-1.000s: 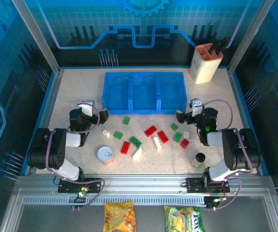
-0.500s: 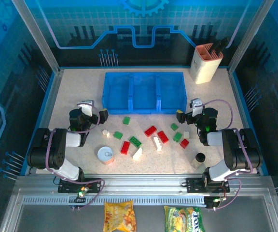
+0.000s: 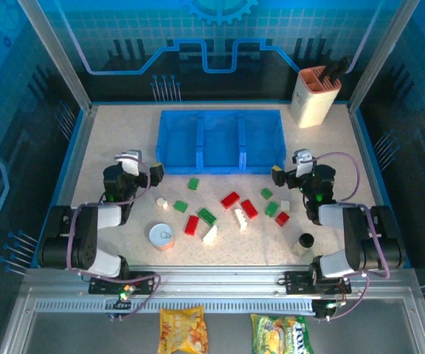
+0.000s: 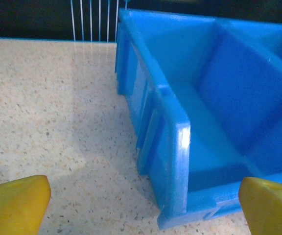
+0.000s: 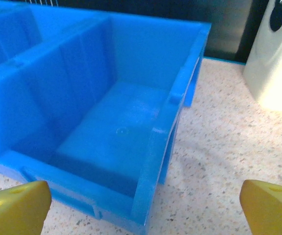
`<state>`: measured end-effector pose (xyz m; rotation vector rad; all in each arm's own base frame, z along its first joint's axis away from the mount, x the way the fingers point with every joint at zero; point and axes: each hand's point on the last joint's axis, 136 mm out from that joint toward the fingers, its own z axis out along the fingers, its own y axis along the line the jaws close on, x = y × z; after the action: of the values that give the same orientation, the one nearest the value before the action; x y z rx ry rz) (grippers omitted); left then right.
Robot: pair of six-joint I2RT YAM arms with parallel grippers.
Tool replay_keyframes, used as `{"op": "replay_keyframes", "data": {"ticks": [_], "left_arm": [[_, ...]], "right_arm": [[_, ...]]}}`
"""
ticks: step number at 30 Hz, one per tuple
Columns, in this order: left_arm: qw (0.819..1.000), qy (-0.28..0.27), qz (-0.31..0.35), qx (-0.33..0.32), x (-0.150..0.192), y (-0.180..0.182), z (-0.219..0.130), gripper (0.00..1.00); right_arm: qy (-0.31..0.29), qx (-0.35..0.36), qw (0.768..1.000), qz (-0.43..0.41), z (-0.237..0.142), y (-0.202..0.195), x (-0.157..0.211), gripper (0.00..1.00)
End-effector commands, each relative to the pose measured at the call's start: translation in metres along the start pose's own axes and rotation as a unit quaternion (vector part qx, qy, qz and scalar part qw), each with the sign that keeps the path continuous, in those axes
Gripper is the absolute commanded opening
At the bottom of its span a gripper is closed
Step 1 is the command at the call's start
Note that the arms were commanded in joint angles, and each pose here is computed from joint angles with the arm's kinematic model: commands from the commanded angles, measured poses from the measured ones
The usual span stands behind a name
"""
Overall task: Sort the legos into containers by color
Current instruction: Pick up the lego from the bottom-right of the table.
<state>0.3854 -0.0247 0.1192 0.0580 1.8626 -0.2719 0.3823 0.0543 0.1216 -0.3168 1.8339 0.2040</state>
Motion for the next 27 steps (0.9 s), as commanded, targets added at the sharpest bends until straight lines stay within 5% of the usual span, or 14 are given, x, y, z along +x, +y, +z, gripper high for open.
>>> {"op": "replay_keyframes", "data": {"ticks": [1,8,17,27], "left_arm": [[1.0,0.001,-0.003,-0.025,-0.007,0.005,-0.008,0.99],[0.994,0.016,-0.047,-0.098,-0.029,0.02,-0.029,0.99],[0.973,0.109,-0.17,-0.113,-0.028,0.008,-0.059,0.99],[0.952,0.224,-0.186,-0.098,-0.042,-0.015,-0.09,0.99]], "right_arm": [[0.0,0.01,1.0,0.004,-0.006,-0.001,-0.005,1.0],[0.052,0.019,0.998,0.024,-0.014,-0.001,-0.01,1.0],[0.173,-0.002,0.979,0.106,-0.04,0.02,-0.013,0.92],[0.306,0.038,0.931,0.196,-0.079,0.038,-0.002,0.82]]}}
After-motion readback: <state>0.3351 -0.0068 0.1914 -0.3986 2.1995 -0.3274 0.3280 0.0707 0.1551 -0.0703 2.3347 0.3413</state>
